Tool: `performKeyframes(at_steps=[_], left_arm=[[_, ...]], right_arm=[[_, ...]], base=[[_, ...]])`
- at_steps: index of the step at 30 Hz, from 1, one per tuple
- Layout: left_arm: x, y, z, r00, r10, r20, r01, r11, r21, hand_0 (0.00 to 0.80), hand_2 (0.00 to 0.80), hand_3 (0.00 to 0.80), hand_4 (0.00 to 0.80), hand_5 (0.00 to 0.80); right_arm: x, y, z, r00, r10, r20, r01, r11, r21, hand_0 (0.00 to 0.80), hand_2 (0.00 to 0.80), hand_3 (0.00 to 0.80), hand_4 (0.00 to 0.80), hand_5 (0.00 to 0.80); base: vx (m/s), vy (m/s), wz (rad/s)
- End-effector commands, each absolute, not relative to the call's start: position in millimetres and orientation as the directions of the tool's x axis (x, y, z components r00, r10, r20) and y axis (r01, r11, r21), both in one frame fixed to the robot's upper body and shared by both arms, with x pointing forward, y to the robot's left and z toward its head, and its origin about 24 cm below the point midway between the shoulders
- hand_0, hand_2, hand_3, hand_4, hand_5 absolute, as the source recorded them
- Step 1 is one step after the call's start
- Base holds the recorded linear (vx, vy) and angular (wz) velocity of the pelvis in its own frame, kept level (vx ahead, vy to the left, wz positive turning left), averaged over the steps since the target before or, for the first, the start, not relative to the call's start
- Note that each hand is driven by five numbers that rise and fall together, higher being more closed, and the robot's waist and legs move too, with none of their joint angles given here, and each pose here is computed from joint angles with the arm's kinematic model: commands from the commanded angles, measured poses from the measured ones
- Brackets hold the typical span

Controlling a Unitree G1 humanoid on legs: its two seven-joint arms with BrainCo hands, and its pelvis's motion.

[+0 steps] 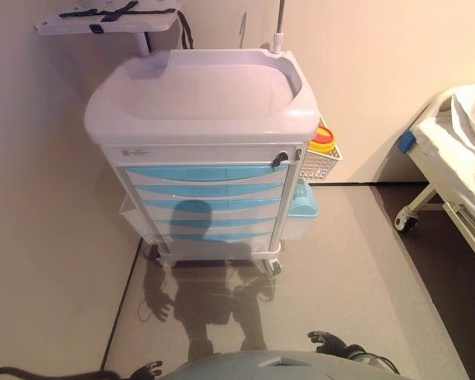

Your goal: Open the drawer and pick up the medicine

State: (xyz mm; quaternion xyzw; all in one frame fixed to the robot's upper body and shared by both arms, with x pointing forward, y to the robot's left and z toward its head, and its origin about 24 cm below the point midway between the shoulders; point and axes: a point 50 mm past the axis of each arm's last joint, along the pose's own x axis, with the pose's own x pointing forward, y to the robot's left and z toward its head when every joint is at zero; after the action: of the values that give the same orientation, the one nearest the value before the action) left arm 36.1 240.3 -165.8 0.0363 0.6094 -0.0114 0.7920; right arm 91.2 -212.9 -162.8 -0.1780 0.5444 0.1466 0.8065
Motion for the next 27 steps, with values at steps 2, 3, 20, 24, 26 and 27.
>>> performKeyframes(at_steps=[2,3,20,24,26,27], left_arm=[[97,198,-164,0.43,-0.123,-0.895,0.075,0.992,-0.1,0.0,0.0,0.0,0.0,0.0],[97,198,-163,0.435,-0.122,-0.892,0.072,0.992,-0.101,0.0,0.0,0.0,0.0,0.0],[103,201,-162,0.462,-0.089,-0.882,0.043,0.996,-0.078,0.0,0.0,0.0,0.0,0.0],[111,200,-159,0.489,-0.087,-0.868,0.056,0.996,-0.068,0.0,0.0,0.0,0.0,0.0],[119,201,-157,0.514,-0.083,-0.854,0.061,0.996,-0.059,0.0,0.0,0.0,0.0,0.0],[127,202,-153,0.544,-0.08,-0.835,0.063,0.997,-0.055,0.0,0.0,0.0,0.0,0.0]], right_arm=[[107,-206,-161,0.394,0.067,-0.917,-0.454,0.882,-0.131,0.0,0.0,0.0,0.0,0.0],[107,-206,-161,0.393,0.066,-0.917,-0.454,0.881,-0.131,0.0,0.0,0.0,0.0,0.0],[111,-208,-159,0.41,0.06,-0.91,-0.444,0.885,-0.142,0.0,0.0,0.0,0.0,0.0],[119,-208,-157,0.438,0.056,-0.897,-0.437,0.886,-0.158,0.0,0.0,0.0,0.0,0.0],[125,-207,-155,0.459,0.047,-0.887,-0.433,0.884,-0.177,0.0,0.0,0.0,0.0,0.0],[132,-207,-153,0.481,0.038,-0.876,-0.424,0.885,-0.194,0.0,0.0,0.0,0.0,0.0]], base=[[0.0,0.0,0.0],[0.0,0.0,0.0],[0.012,0.003,0.0],[-0.01,0.006,-0.01],[-0.074,0.023,-0.07],[-0.134,0.017,-0.08]])
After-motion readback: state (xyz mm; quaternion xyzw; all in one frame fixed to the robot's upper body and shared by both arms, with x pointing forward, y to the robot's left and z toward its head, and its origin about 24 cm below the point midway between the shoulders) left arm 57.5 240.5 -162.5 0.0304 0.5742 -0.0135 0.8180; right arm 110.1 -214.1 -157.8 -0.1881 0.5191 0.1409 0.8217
